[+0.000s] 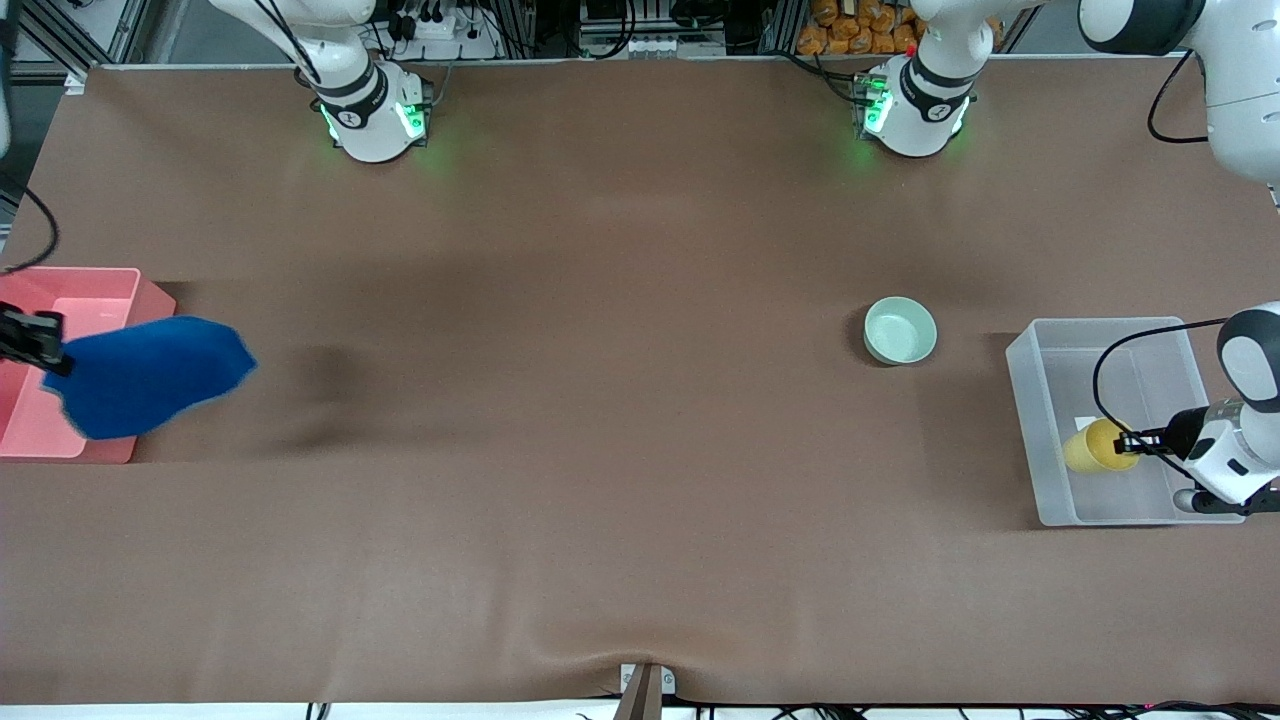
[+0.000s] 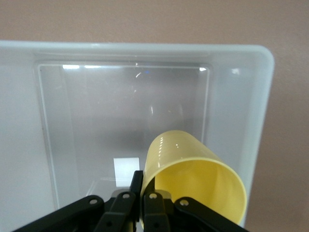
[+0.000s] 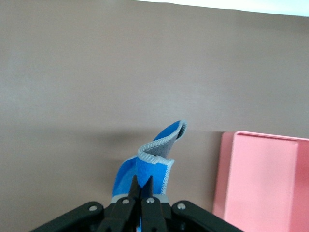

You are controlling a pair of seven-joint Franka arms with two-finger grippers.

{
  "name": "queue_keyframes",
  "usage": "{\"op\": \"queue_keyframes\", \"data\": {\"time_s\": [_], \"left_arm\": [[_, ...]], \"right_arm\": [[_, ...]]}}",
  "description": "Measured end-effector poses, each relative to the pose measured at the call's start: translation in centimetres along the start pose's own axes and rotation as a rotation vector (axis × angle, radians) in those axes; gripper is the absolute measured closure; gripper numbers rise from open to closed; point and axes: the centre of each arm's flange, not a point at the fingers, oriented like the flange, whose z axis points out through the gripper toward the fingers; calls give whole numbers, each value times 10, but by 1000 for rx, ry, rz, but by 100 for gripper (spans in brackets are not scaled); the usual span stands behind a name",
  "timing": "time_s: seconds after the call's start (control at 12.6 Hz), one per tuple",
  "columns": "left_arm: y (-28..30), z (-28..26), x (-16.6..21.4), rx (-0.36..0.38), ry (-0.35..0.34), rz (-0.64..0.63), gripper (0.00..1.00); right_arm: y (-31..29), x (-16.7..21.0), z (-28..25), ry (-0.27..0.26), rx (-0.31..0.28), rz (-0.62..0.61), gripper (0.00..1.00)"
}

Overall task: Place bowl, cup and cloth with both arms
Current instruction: 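Lower the cup into the clear bin and release it with the left gripper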

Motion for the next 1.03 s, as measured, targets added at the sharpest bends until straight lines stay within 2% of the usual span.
{"op": "queue_keyframes", "data": {"time_s": [0.24, 0.64, 0.87, 1.03], "left_arm": [[-1, 17, 5, 7, 15, 1, 97], [-5, 30, 10, 18, 42, -1, 97], [-6, 37, 13, 22, 55, 1, 97], [-5, 35, 15, 24, 61, 14, 80]], "right_arm": [[41, -20, -11, -41, -47, -60, 98], [114, -60, 8, -115, -50, -122, 98], [129, -65, 20, -166, -91, -147, 98], [146, -70, 20, -165, -136, -179, 98]]}}
